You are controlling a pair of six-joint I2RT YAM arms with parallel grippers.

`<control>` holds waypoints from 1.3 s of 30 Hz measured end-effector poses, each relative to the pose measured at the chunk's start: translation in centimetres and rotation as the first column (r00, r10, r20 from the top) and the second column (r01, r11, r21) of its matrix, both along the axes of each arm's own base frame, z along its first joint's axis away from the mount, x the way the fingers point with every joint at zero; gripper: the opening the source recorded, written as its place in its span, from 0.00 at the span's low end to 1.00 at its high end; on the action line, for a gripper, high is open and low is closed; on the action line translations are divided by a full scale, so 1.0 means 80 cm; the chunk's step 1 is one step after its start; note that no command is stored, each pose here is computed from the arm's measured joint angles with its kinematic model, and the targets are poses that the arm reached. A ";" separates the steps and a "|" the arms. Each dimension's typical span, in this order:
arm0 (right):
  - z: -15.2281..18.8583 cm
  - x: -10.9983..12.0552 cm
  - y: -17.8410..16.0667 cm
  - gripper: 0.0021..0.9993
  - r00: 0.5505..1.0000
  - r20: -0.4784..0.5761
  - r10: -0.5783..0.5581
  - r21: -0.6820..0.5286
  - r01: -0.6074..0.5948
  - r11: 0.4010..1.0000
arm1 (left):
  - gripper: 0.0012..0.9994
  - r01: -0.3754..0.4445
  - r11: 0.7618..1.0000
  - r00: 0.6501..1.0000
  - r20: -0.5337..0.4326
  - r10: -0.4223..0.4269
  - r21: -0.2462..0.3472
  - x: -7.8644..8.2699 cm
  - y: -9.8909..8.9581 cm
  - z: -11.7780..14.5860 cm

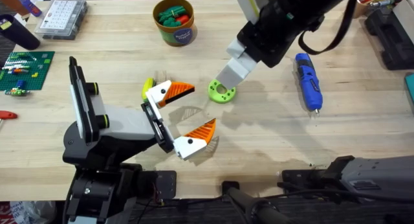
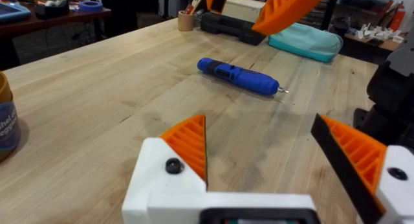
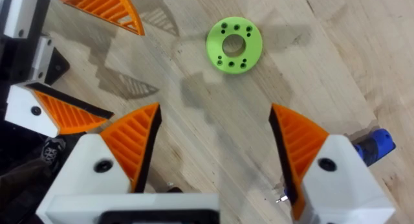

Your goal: Pick up the gripper from the table and insert it into the empty holder that is missing its gripper. Then pick up a screw, insert it into the mounting hole, and use the screwdriver to tighten it. Finally, clean up the table by picking up the vegetable and placing it into the bucket.

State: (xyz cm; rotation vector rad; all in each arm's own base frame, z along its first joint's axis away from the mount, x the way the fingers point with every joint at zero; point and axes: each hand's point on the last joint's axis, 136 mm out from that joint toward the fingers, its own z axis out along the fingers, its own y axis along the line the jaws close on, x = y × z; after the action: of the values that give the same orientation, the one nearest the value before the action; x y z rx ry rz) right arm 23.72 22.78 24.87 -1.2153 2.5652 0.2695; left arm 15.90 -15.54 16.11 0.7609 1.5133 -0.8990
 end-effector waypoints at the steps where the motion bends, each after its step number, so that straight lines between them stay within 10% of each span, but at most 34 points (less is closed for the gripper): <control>1: 0.000 0.000 0.000 1.00 1.000 -0.001 0.001 -0.001 -0.001 1.000 | 0.99 0.000 1.000 1.000 -0.001 0.000 -0.001 0.000 0.000 0.000; 7: 0.000 -0.001 0.000 1.00 1.000 -0.002 0.001 -0.002 -0.001 1.000 | 0.93 0.001 1.000 1.000 -0.007 -0.001 -0.004 0.000 0.000 0.000; 12: 0.000 -0.003 0.003 1.00 1.000 -0.012 0.007 0.012 -0.007 1.000 | 0.15 0.001 1.000 1.000 -0.007 -0.001 -0.004 0.000 0.000 0.000; 14: 0.000 -0.004 0.004 1.00 1.000 -0.016 0.010 0.017 -0.009 1.000 | 0.01 0.000 1.000 1.000 -0.005 0.000 -0.003 0.000 0.000 0.000; 28: 0.012 -0.006 -0.008 1.00 1.000 0.020 -0.007 0.008 0.007 1.000 | 0.00 0.000 1.000 1.000 -0.005 0.000 -0.003 0.000 0.000 0.000; 39: 0.046 0.011 -0.116 1.00 0.923 0.116 -0.367 -0.034 0.373 0.927 | 0.00 0.000 1.000 1.000 -0.005 0.000 -0.003 0.000 0.000 0.000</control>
State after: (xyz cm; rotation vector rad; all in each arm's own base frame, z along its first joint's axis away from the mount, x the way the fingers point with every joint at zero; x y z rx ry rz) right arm 24.56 13.49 28.52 -0.7128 2.6534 0.0473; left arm 15.89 -15.54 16.10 0.7571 1.5164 -0.9037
